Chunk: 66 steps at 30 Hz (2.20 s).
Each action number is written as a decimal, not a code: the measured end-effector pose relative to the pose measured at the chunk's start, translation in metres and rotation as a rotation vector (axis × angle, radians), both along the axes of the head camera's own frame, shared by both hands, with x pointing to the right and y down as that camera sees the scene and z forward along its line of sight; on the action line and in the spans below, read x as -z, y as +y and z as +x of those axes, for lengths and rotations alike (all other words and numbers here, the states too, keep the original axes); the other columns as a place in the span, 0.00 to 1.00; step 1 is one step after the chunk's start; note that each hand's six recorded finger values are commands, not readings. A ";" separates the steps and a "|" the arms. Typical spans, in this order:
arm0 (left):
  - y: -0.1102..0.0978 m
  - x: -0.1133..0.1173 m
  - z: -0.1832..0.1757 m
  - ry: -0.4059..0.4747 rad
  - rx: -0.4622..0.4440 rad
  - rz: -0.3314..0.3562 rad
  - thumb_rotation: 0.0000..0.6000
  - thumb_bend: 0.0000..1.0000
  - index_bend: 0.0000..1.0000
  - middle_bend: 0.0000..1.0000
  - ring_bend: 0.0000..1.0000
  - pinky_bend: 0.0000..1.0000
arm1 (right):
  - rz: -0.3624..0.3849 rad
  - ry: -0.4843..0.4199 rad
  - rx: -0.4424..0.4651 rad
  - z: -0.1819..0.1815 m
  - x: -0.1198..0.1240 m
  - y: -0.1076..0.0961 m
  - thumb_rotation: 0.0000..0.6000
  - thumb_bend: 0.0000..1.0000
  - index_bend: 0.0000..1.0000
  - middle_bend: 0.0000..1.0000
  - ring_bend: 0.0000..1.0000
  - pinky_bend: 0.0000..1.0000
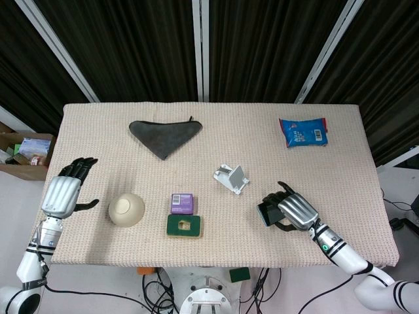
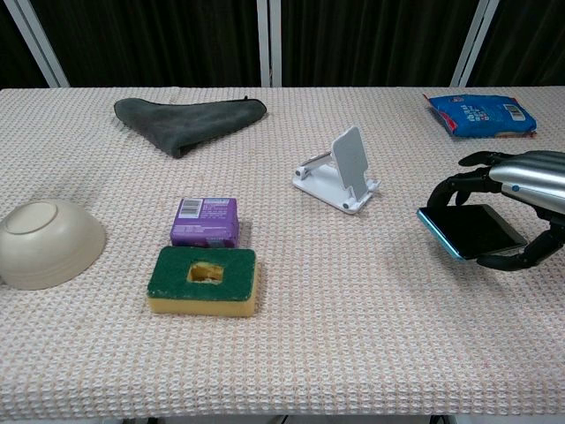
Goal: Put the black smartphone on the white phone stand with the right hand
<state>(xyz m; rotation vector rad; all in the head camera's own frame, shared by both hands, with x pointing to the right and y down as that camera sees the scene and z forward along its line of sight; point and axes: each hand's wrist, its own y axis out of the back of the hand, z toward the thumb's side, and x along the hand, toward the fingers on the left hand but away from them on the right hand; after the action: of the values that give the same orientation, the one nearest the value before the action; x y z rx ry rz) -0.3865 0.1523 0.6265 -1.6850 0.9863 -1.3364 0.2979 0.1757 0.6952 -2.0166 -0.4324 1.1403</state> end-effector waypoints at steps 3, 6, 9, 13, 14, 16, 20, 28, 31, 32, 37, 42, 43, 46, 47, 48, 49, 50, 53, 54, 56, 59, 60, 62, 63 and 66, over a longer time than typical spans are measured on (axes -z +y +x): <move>0.000 0.000 0.000 0.001 0.000 0.000 1.00 0.02 0.13 0.12 0.10 0.25 | 0.009 -0.032 -0.040 0.003 0.006 -0.004 1.00 0.54 0.67 0.49 0.42 0.04; 0.000 0.001 0.000 0.003 -0.001 0.002 1.00 0.02 0.13 0.12 0.10 0.25 | 0.017 -0.070 -0.100 0.008 0.012 -0.009 1.00 0.55 0.67 0.49 0.42 0.05; 0.000 0.001 0.000 0.006 -0.003 0.004 1.00 0.02 0.13 0.12 0.10 0.25 | 0.015 -0.111 -0.175 0.014 0.017 -0.014 1.00 0.55 0.67 0.49 0.42 0.05; 0.000 0.001 0.000 0.005 -0.006 0.002 1.00 0.02 0.13 0.12 0.10 0.25 | -0.001 -0.168 -0.270 0.022 0.022 -0.018 1.00 0.55 0.67 0.49 0.43 0.05; 0.000 0.001 0.000 0.006 -0.006 0.002 1.00 0.02 0.13 0.12 0.10 0.25 | -0.005 -0.181 -0.289 0.023 0.023 -0.018 1.00 0.56 0.67 0.49 0.43 0.05; 0.000 0.002 0.000 0.006 -0.006 0.002 1.00 0.02 0.13 0.12 0.10 0.25 | -0.015 -0.214 -0.333 0.024 0.025 -0.019 1.00 0.55 0.67 0.49 0.42 0.05; 0.000 0.002 -0.001 0.012 -0.002 0.004 1.00 0.02 0.13 0.12 0.10 0.25 | -0.030 -0.279 -0.425 0.022 0.029 -0.022 1.00 0.55 0.67 0.50 0.43 0.05; 0.000 0.002 -0.005 0.018 0.000 0.002 1.00 0.02 0.13 0.12 0.10 0.25 | -0.054 -0.465 -0.626 -0.009 0.037 -0.032 1.00 0.55 0.67 0.49 0.42 0.05; 0.000 0.003 -0.006 0.021 0.003 0.003 1.00 0.02 0.13 0.12 0.10 0.25 | -0.069 -0.533 -0.686 -0.026 0.039 -0.035 1.00 0.56 0.67 0.49 0.42 0.05; 0.000 0.003 -0.006 0.023 0.003 0.004 1.00 0.02 0.13 0.12 0.10 0.25 | -0.073 -0.550 -0.705 -0.031 0.039 -0.035 1.00 0.57 0.66 0.49 0.42 0.05; 0.001 0.001 -0.007 0.025 0.001 -0.005 1.00 0.02 0.13 0.12 0.10 0.25 | -0.105 -0.646 -0.810 -0.057 0.035 -0.036 1.00 0.57 0.64 0.49 0.42 0.05; 0.005 -0.004 -0.009 0.022 0.003 -0.024 1.00 0.02 0.13 0.12 0.10 0.25 | -0.144 -0.691 -0.899 -0.070 0.025 -0.042 1.00 0.57 0.63 0.49 0.42 0.05; 0.005 -0.005 -0.009 0.022 0.005 -0.027 1.00 0.02 0.13 0.12 0.10 0.25 | -0.152 -0.696 -0.913 -0.072 0.023 -0.043 1.00 0.57 0.63 0.49 0.42 0.05; 0.005 -0.007 -0.011 0.021 0.009 -0.030 1.00 0.02 0.13 0.12 0.10 0.25 | -0.179 -0.711 -0.957 -0.077 0.017 -0.046 1.00 0.57 0.63 0.49 0.42 0.05; 0.005 -0.007 -0.011 0.021 0.009 -0.031 1.00 0.02 0.13 0.12 0.10 0.25 | -0.187 -0.716 -0.969 -0.079 0.015 -0.046 1.00 0.57 0.63 0.49 0.42 0.05; 0.005 -0.008 -0.011 0.022 0.009 -0.032 1.00 0.02 0.13 0.12 0.10 0.25 | -0.200 -0.723 -0.983 -0.081 0.013 -0.047 1.00 0.57 0.63 0.49 0.42 0.05; 0.005 -0.008 -0.010 0.022 0.008 -0.033 1.00 0.02 0.13 0.12 0.10 0.25 | -0.211 -0.727 -0.991 -0.083 0.011 -0.047 1.00 0.57 0.63 0.49 0.42 0.05; 0.004 -0.009 -0.010 0.022 0.008 -0.034 1.00 0.02 0.13 0.12 0.10 0.25 | -0.219 -0.731 -0.997 -0.085 0.010 -0.048 1.00 0.57 0.63 0.49 0.42 0.05; 0.004 -0.009 -0.009 0.021 0.005 -0.036 1.00 0.02 0.13 0.12 0.10 0.25 | -0.231 -0.736 -0.999 -0.089 0.007 -0.050 1.00 0.57 0.63 0.49 0.42 0.05; 0.004 -0.010 -0.009 0.021 0.004 -0.036 1.00 0.02 0.13 0.12 0.10 0.25 | -0.227 -0.737 -0.999 -0.090 0.006 -0.051 1.00 0.57 0.63 0.49 0.42 0.05; 0.004 -0.010 -0.010 0.019 0.006 -0.038 1.00 0.02 0.13 0.12 0.10 0.25 | -0.225 -0.737 -1.000 -0.092 0.005 -0.052 1.00 0.57 0.63 0.49 0.42 0.05; 0.003 -0.011 -0.010 0.019 0.008 -0.040 1.00 0.02 0.13 0.12 0.10 0.25 | -0.228 -0.737 -1.001 -0.095 0.002 -0.053 1.00 0.57 0.63 0.49 0.42 0.05; 0.003 -0.011 -0.010 0.020 0.009 -0.040 1.00 0.02 0.13 0.12 0.10 0.25 | -0.227 -0.739 -0.999 -0.096 0.002 -0.054 1.00 0.57 0.62 0.49 0.42 0.05; 0.003 -0.011 -0.010 0.020 0.008 -0.040 1.00 0.02 0.13 0.12 0.10 0.25 | -0.225 -0.744 -0.994 -0.099 0.001 -0.054 1.00 0.57 0.62 0.49 0.42 0.05; 0.003 -0.011 -0.010 0.020 0.007 -0.041 1.00 0.02 0.13 0.12 0.10 0.25 | -0.223 -0.747 -0.992 -0.100 0.001 -0.054 1.00 0.56 0.62 0.49 0.42 0.05; 0.004 -0.012 -0.010 0.018 0.008 -0.042 1.00 0.02 0.13 0.12 0.10 0.25 | -0.222 -0.749 -0.990 -0.103 -0.002 -0.053 1.00 0.56 0.62 0.48 0.42 0.05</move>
<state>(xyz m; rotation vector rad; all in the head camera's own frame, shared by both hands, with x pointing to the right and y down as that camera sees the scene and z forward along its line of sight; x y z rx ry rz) -0.3969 0.1562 0.6381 -1.7291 0.9819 -1.3580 0.1949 0.1225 0.6973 -2.4383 -1.9022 0.8988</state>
